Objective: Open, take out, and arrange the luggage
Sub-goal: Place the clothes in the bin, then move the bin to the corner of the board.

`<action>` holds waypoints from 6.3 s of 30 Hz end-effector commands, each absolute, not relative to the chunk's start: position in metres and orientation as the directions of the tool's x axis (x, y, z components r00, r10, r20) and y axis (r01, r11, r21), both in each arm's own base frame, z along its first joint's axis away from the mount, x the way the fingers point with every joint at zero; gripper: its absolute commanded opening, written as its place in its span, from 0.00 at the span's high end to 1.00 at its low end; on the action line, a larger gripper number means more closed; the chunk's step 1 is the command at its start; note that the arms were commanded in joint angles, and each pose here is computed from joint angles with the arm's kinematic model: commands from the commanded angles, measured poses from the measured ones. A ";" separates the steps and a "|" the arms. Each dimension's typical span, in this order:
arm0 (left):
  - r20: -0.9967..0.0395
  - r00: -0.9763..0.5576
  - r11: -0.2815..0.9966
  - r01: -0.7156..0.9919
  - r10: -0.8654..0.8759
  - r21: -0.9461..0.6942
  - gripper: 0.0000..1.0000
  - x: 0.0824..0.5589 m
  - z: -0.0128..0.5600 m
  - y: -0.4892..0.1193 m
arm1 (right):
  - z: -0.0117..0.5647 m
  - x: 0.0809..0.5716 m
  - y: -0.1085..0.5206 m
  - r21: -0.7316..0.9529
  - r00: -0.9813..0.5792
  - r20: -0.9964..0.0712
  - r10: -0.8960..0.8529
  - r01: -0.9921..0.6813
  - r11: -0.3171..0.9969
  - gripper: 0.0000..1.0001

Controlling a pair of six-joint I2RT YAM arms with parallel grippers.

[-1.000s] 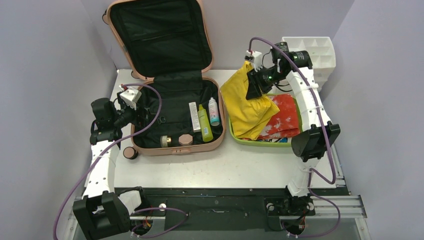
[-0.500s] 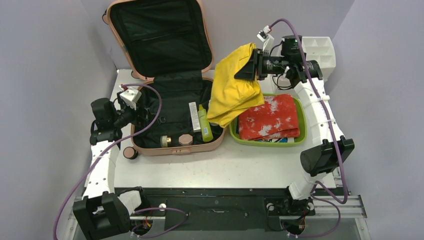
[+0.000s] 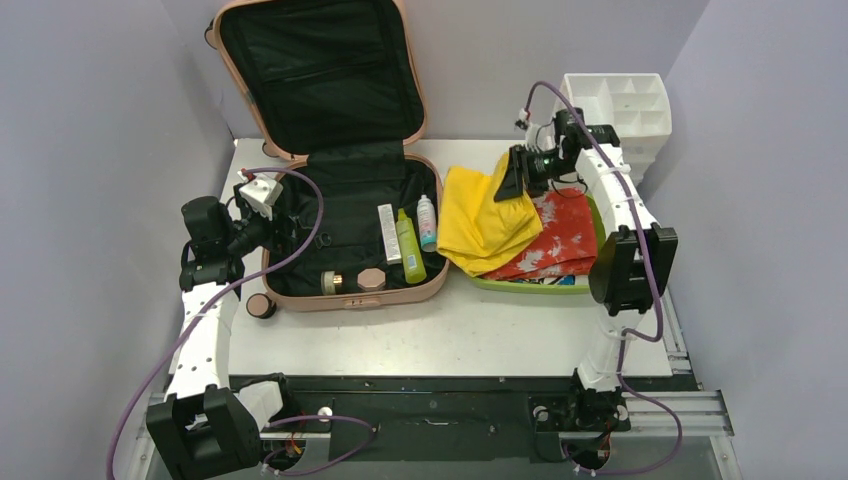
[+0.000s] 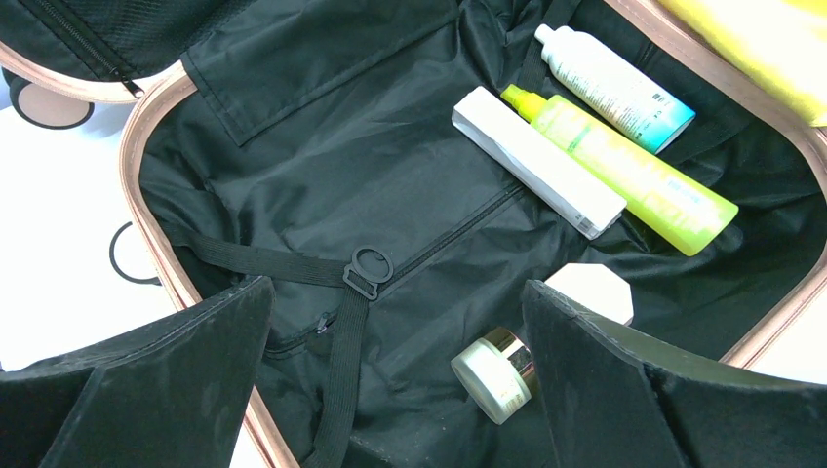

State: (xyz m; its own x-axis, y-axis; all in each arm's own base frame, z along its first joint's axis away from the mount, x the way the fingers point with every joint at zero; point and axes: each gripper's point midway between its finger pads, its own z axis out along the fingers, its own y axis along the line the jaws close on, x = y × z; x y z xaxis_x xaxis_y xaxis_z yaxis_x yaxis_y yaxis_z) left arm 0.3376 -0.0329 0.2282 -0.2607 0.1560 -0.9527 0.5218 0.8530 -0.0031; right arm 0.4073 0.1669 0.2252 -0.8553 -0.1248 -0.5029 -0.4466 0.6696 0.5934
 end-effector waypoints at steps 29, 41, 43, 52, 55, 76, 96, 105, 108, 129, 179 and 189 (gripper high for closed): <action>-0.961 -0.228 0.847 0.532 0.159 0.013 0.04 0.335 0.237 -0.035 | 0.199 0.377 0.063 0.238 -0.846 -0.472 -0.248 -0.393 0.888 1.00; -0.961 -0.228 0.846 0.533 0.157 0.012 0.04 0.334 0.238 -0.035 | 0.195 0.379 0.037 0.186 -0.856 -0.457 -0.243 -0.359 0.915 1.00; -0.961 -0.228 0.847 0.532 0.157 0.011 0.04 0.333 0.238 -0.035 | 0.197 0.377 0.036 0.185 -0.858 -0.452 -0.245 -0.358 0.915 1.00; -0.961 -0.226 0.847 0.531 0.159 0.015 0.04 0.333 0.239 -0.035 | 0.200 0.371 0.026 0.146 -0.868 -0.420 -0.266 -0.353 0.924 1.00; -0.961 -0.224 0.847 0.531 0.159 0.017 0.04 0.333 0.239 -0.035 | 0.197 0.372 0.021 0.132 -0.872 -0.410 -0.268 -0.348 0.928 1.00; -0.962 -0.224 0.846 0.533 0.157 0.014 0.04 0.332 0.242 -0.036 | 0.223 0.402 -0.041 -0.193 -0.814 -0.523 -0.251 -0.173 0.966 0.22; -0.966 -0.204 0.837 0.547 0.158 0.022 0.04 0.330 0.246 -0.039 | 0.236 0.423 0.091 -0.044 -0.573 -0.758 -0.311 -0.432 0.901 0.75; -0.964 -0.207 0.837 0.547 0.164 0.025 0.04 0.327 0.242 -0.039 | 0.114 0.483 0.123 0.133 -0.778 -0.585 -0.229 -0.370 0.920 0.84; -0.964 -0.206 0.838 0.545 0.169 0.030 0.04 0.328 0.242 -0.039 | 0.080 0.473 0.124 0.152 -0.838 -0.488 -0.245 -0.358 0.921 0.85; -0.952 -0.221 0.841 0.537 0.214 0.065 0.04 0.330 0.235 -0.037 | 0.275 0.377 0.098 -0.165 -0.469 -0.761 -0.448 -0.527 0.834 0.51; -0.910 -0.198 0.732 0.665 0.365 0.149 0.04 0.289 0.205 -0.082 | 0.078 0.231 0.036 -0.142 -0.093 -0.352 -0.932 -0.978 0.151 0.87; -0.913 -0.192 0.727 0.671 0.360 0.146 0.04 0.289 0.207 -0.085 | 0.086 0.172 -0.032 -0.114 -0.166 -0.238 -0.957 -0.974 0.198 1.00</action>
State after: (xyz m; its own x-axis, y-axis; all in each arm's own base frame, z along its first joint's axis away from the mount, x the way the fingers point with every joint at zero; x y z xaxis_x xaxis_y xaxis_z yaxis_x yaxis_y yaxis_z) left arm 0.2868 -0.0782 0.1940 -0.2475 0.3726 -0.8944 0.6574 0.7427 0.1275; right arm 0.2147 -0.0028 0.0816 -0.1152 -0.9351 -0.3351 -0.9687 0.1804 -0.1704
